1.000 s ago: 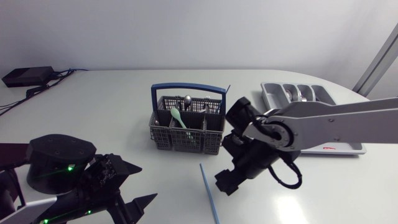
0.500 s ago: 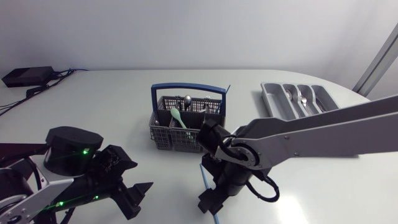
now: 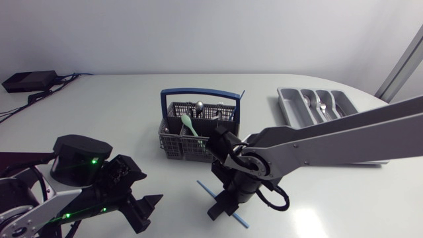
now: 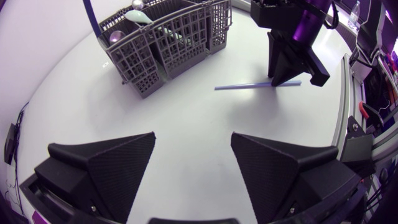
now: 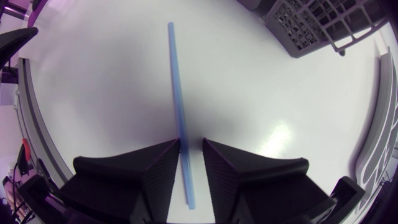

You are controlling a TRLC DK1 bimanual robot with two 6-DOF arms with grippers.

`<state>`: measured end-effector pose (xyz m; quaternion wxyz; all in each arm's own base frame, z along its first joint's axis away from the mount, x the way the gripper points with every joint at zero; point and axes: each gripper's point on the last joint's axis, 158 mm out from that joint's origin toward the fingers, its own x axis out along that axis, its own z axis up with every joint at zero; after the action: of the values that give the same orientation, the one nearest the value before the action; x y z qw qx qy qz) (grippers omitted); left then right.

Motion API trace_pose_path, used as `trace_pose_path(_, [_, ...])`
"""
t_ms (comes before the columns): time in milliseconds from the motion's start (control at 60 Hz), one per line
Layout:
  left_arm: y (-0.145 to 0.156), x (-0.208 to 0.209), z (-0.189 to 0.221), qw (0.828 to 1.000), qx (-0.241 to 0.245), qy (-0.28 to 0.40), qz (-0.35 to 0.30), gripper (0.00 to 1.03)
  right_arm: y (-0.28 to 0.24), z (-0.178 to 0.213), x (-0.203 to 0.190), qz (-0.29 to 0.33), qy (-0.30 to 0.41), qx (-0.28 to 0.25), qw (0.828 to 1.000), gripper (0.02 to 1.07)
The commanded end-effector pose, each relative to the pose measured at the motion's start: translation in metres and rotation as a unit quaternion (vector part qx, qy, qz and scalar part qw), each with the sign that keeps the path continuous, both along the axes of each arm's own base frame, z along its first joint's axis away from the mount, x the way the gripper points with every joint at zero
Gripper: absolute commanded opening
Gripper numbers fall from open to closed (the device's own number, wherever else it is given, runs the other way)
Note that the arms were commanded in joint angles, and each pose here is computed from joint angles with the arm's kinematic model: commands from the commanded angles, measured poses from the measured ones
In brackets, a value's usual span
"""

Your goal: Unload the cutlery basket into the drawer organizer.

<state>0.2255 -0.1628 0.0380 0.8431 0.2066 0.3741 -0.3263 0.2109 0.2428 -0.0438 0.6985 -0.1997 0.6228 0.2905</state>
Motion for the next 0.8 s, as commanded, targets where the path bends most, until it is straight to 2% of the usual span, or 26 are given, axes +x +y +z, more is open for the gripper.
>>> trace_pose_path(0, [0.001, 0.002, 0.005, 1.000, -0.001, -0.008, -0.005, 0.86, -0.029, -0.031, -0.021, 0.011, 0.037, -0.042, 0.998, 0.20])
trace_pose_path(183, [0.003, 0.000, 0.005, 1.000, -0.002, -0.010, -0.004, 0.86, -0.038, -0.034, -0.038, 0.058, 0.037, -0.040, 0.997, 0.14])
trace_pose_path(350, [0.002, -0.002, 0.007, 1.000, -0.004, -0.013, -0.006, 0.86, -0.044, -0.020, -0.044, 0.090, 0.017, -0.027, 0.995, 0.13])
trace_pose_path(483, [0.003, -0.004, 0.009, 1.000, -0.007, -0.015, -0.007, 0.86, -0.048, 0.016, -0.045, 0.108, -0.005, -0.005, 0.994, 0.13])
trace_pose_path(617, [0.003, -0.005, 0.011, 1.000, -0.009, -0.017, -0.007, 0.86, -0.058, 0.067, -0.037, 0.115, -0.049, 0.048, 0.991, 0.13])
trace_pose_path(783, [0.002, -0.005, 0.012, 1.000, -0.010, -0.019, -0.008, 0.86, -0.081, 0.124, -0.014, 0.082, -0.099, 0.110, 0.986, 0.13])
